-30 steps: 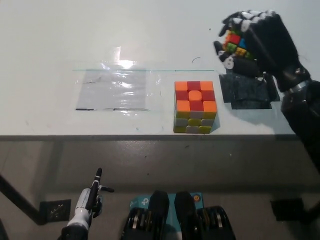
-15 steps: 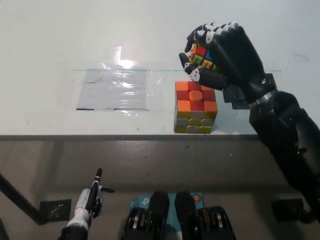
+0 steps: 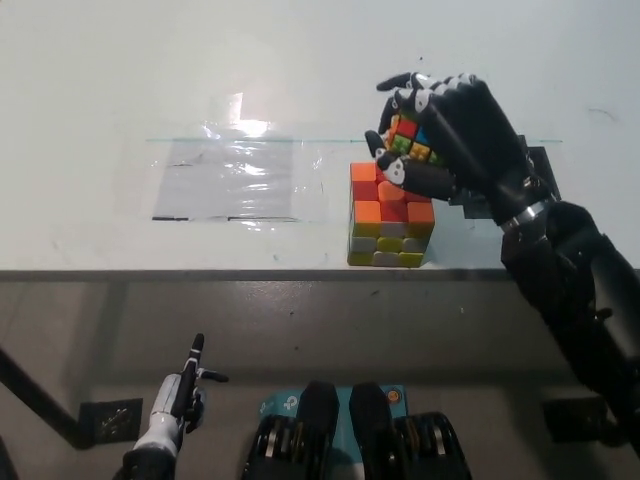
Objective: The robot uses its right hand to pick up the small cube kept on the middle on the desk and place it on the bigger cube kept next to it
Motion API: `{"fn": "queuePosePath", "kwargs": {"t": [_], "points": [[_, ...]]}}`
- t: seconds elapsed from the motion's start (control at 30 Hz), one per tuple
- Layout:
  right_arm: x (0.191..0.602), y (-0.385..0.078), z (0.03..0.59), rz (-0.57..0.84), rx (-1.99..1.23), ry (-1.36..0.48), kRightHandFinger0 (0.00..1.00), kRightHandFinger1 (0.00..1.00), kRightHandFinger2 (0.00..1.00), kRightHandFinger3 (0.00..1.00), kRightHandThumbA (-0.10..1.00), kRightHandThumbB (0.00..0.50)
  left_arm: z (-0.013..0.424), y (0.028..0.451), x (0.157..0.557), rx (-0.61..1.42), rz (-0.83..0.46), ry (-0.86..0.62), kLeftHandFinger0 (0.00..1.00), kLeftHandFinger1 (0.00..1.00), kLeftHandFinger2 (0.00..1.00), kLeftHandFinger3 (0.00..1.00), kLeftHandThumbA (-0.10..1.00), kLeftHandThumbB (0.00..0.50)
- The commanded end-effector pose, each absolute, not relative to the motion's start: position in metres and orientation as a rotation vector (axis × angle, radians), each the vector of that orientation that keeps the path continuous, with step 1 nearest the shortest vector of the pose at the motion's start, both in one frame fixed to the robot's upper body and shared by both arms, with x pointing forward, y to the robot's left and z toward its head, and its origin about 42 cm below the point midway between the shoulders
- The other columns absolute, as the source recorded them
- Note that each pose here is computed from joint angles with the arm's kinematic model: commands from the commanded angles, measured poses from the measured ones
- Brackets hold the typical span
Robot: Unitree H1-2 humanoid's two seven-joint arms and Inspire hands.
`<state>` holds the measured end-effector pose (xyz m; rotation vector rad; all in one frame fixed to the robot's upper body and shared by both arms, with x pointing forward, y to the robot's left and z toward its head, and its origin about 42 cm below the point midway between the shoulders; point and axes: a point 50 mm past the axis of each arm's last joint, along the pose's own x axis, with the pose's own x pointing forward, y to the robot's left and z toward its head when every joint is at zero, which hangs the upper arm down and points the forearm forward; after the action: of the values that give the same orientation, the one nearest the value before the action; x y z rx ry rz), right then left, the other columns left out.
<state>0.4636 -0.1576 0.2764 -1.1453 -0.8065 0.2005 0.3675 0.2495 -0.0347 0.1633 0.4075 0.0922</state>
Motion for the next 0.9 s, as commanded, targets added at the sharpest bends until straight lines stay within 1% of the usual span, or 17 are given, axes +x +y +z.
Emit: {"fn": "queuePosePath", "kwargs": {"t": [0.0,0.03,0.07,0.13,0.17,0.2,0.27,0.33,0.37,0.47,0.5,0.57,0.63,0.67,0.77,0.8,0.87], "points": [[0.464,-0.156,0.281,0.155,-1.077,-0.843,0.00,0.31,0.66,0.38,-0.10,0.237,-0.014,0.255,0.391,0.175,0.102,0.328,0.00,0.00,0.00,0.00,1.00,0.500],[0.464,-0.156,0.278,0.157,-1.074,-0.837,0.00,0.32,0.67,0.38,-0.10,0.235,-0.014,0.255,0.391,0.170,0.101,0.328,0.00,0.00,0.00,0.00,1.00,0.500],[0.463,-0.154,0.275,0.168,-1.068,-0.812,0.00,0.32,0.66,0.38,-0.10,0.213,-0.013,0.255,0.391,0.185,0.099,0.325,0.00,0.00,0.00,0.00,1.00,0.500],[0.463,-0.152,0.272,0.167,-1.073,-0.809,0.00,0.34,0.70,0.40,-0.10,0.208,-0.013,0.255,0.392,0.181,0.100,0.325,0.00,0.00,0.00,0.00,1.00,0.500],[0.463,-0.149,0.266,0.177,-1.066,-0.797,0.00,0.35,0.74,0.43,-0.10,0.187,-0.012,0.256,0.393,0.188,0.090,0.324,0.00,0.00,0.00,0.00,1.00,0.500],[0.463,-0.147,0.261,0.185,-1.046,-0.794,0.00,0.34,0.73,0.42,-0.10,0.152,-0.011,0.256,0.393,0.184,0.091,0.323,0.00,0.00,0.00,0.00,1.00,0.500],[0.463,-0.145,0.255,0.187,-1.029,-0.785,0.00,0.35,0.72,0.41,-0.10,0.141,-0.011,0.255,0.394,0.183,0.088,0.322,0.00,0.00,0.00,0.00,1.00,0.500],[0.463,-0.144,0.252,0.190,-1.026,-0.784,0.00,0.34,0.72,0.41,-0.10,0.157,-0.011,0.255,0.394,0.190,0.088,0.321,0.00,0.00,0.00,0.00,1.00,0.500],[0.462,-0.143,0.245,0.194,-1.022,-0.778,0.00,0.33,0.68,0.38,-0.10,0.166,-0.011,0.255,0.393,0.193,0.088,0.321,0.00,0.00,0.00,0.00,1.00,0.500],[0.462,-0.143,0.237,0.207,-1.014,-0.765,0.00,0.34,0.65,0.35,-0.10,0.174,-0.013,0.255,0.392,0.203,0.085,0.325,0.00,0.00,0.00,0.00,1.00,0.500],[0.463,-0.142,0.236,0.210,-1.010,-0.752,0.00,0.35,0.67,0.35,-0.10,0.165,-0.013,0.255,0.391,0.199,0.089,0.326,0.00,0.00,0.00,0.00,1.00,0.500],[0.464,-0.141,0.236,0.212,-1.005,-0.741,0.00,0.35,0.67,0.35,-0.10,0.168,-0.013,0.255,0.391,0.199,0.090,0.325,0.00,0.00,0.00,0.00,1.00,0.500],[0.466,-0.138,0.240,0.211,-1.038,-0.745,0.00,0.35,0.66,0.35,-0.10,0.159,-0.014,0.255,0.390,0.195,0.087,0.327,0.00,0.00,0.00,0.00,1.00,0.500],[0.466,-0.138,0.240,0.211,-1.035,-0.746,0.00,0.34,0.65,0.34,-0.10,0.141,-0.014,0.255,0.390,0.195,0.086,0.327,0.00,0.00,0.00,0.00,1.00,0.500],[0.466,-0.139,0.240,0.210,-1.046,-0.746,0.00,0.38,0.67,0.35,-0.10,0.112,-0.015,0.256,0.388,0.190,0.085,0.329,0.00,0.00,0.00,0.00,1.00,0.500],[0.466,-0.140,0.239,0.208,-1.038,-0.754,0.00,0.36,0.65,0.34,-0.10,0.112,-0.015,0.256,0.388,0.192,0.084,0.328,0.00,0.00,0.00,0.00,1.00,0.500],[0.466,-0.142,0.237,0.203,-1.031,-0.750,0.00,0.36,0.66,0.34,-0.10,0.114,-0.015,0.257,0.388,0.190,0.086,0.328,0.00,0.00,0.00,0.00,1.00,0.500]]}}
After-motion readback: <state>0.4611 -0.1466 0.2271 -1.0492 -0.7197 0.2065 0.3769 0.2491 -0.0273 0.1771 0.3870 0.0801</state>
